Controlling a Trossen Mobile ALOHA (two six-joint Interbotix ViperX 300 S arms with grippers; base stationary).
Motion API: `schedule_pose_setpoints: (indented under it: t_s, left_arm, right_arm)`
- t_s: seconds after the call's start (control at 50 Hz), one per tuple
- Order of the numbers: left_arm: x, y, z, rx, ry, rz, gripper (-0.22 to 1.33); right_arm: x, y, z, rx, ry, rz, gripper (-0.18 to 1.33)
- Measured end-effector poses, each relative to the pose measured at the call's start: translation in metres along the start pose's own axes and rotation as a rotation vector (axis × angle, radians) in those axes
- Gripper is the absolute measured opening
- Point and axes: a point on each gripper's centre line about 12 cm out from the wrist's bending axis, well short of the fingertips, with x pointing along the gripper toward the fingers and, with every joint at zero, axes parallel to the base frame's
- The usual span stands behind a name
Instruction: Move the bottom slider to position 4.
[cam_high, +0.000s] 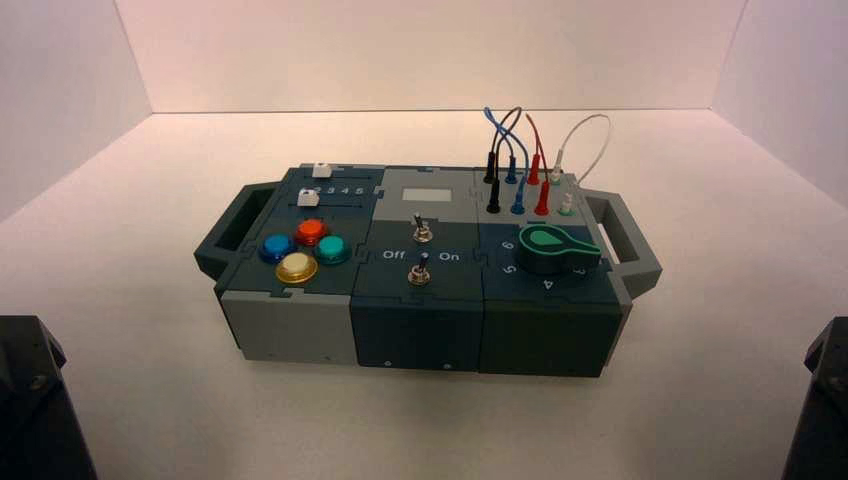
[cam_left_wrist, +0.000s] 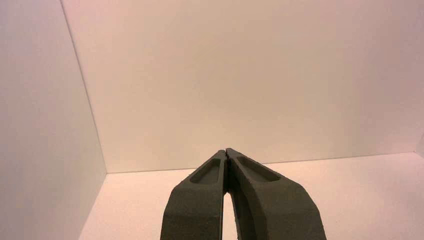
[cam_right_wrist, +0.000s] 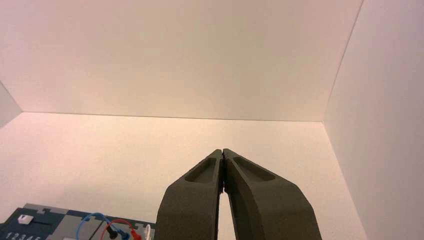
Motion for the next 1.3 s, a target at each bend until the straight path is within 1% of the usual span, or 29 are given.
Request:
schedule_pose_setpoints:
  t_s: [0.04,0.38,0.48,0.5,0.52,0.56,0.6,0.66,0.7,0.74,0.76,0.82,0.84,0.92,1.04,1.06,1.08,1.12,1.18,1.28,1.3]
  left_arm:
    - [0.0,0.0,-0.002,0.0,0.005,0.0,-0.16]
    - [0.001,0.0,-0.003,0.0,0.009,0.0,-0.16]
    - [0.002,0.0,-0.006,0.0,0.034,0.001,-0.16]
    - [0.003,0.0,-0.01,0.0,0.066,0.001,-0.16]
    - [0.003,0.0,-0.01,0.0,0.066,0.001,-0.16]
    - [0.006,0.0,-0.019,-0.002,0.129,-0.002,-0.16]
    - [0.008,0.0,-0.021,-0.002,0.149,-0.002,-0.16]
    - [0.012,-0.003,-0.03,0.001,0.232,-0.019,-0.16]
    - [0.014,-0.005,-0.033,0.004,0.258,-0.025,-0.16]
    - [0.016,-0.008,-0.037,0.008,0.301,-0.043,-0.16]
    - [0.017,-0.008,-0.037,0.01,0.303,-0.043,-0.16]
    - [0.02,-0.013,-0.042,0.016,0.351,-0.068,-0.16]
    - [0.022,-0.016,-0.045,0.021,0.381,-0.078,-0.16]
    - [0.025,-0.019,-0.05,0.027,0.434,-0.095,-0.16]
    - [0.031,-0.026,-0.061,0.043,0.549,-0.12,-0.16]
    - [0.032,-0.027,-0.064,0.048,0.579,-0.126,-0.16]
    - [0.032,-0.028,-0.066,0.053,0.601,-0.13,-0.16]
    - [0.032,-0.029,-0.069,0.056,0.625,-0.135,-0.16]
    - [0.033,-0.032,-0.073,0.068,0.691,-0.147,-0.16]
    - [0.034,-0.032,-0.078,0.073,0.761,-0.148,-0.16]
    - [0.035,-0.032,-0.081,0.075,0.79,-0.146,-0.16]
  right_arm:
    - [0.0,0.0,0.0,0.001,-0.001,0.001,-0.14]
    - [0.0,0.0,0.0,0.002,0.002,0.0,-0.14]
    - [0.001,0.0,-0.002,0.003,0.014,0.0,-0.14]
    - [0.001,0.0,-0.002,0.004,0.018,0.001,-0.14]
    - [0.001,0.0,-0.002,0.004,0.018,0.001,-0.14]
    - [0.003,0.0,-0.005,0.008,0.043,0.001,-0.14]
    - [0.005,0.001,-0.006,0.011,0.054,0.003,-0.14]
    - [0.009,0.002,-0.01,0.02,0.102,0.01,-0.14]
    - [0.012,0.003,-0.012,0.025,0.127,0.014,-0.14]
    - [0.014,0.003,-0.013,0.024,0.144,0.019,-0.14]
    - [0.014,0.004,-0.014,0.025,0.155,0.022,-0.14]
    - [0.02,0.008,-0.017,0.028,0.207,0.039,-0.14]
    - [0.022,0.01,-0.019,0.025,0.23,0.05,-0.14]
    - [0.028,0.016,-0.025,0.014,0.286,0.08,-0.14]
    - [0.039,0.033,-0.039,-0.027,0.414,0.151,-0.14]
    - [0.039,0.033,-0.039,-0.027,0.414,0.151,-0.14]
    - [0.041,0.038,-0.043,-0.04,0.443,0.171,-0.14]
    - [0.042,0.041,-0.045,-0.047,0.459,0.183,-0.14]
    - [0.045,0.052,-0.049,-0.079,0.505,0.226,-0.14]
    - [0.049,0.061,-0.052,-0.096,0.551,0.254,-0.14]
    - [0.051,0.064,-0.053,-0.101,0.567,0.264,-0.14]
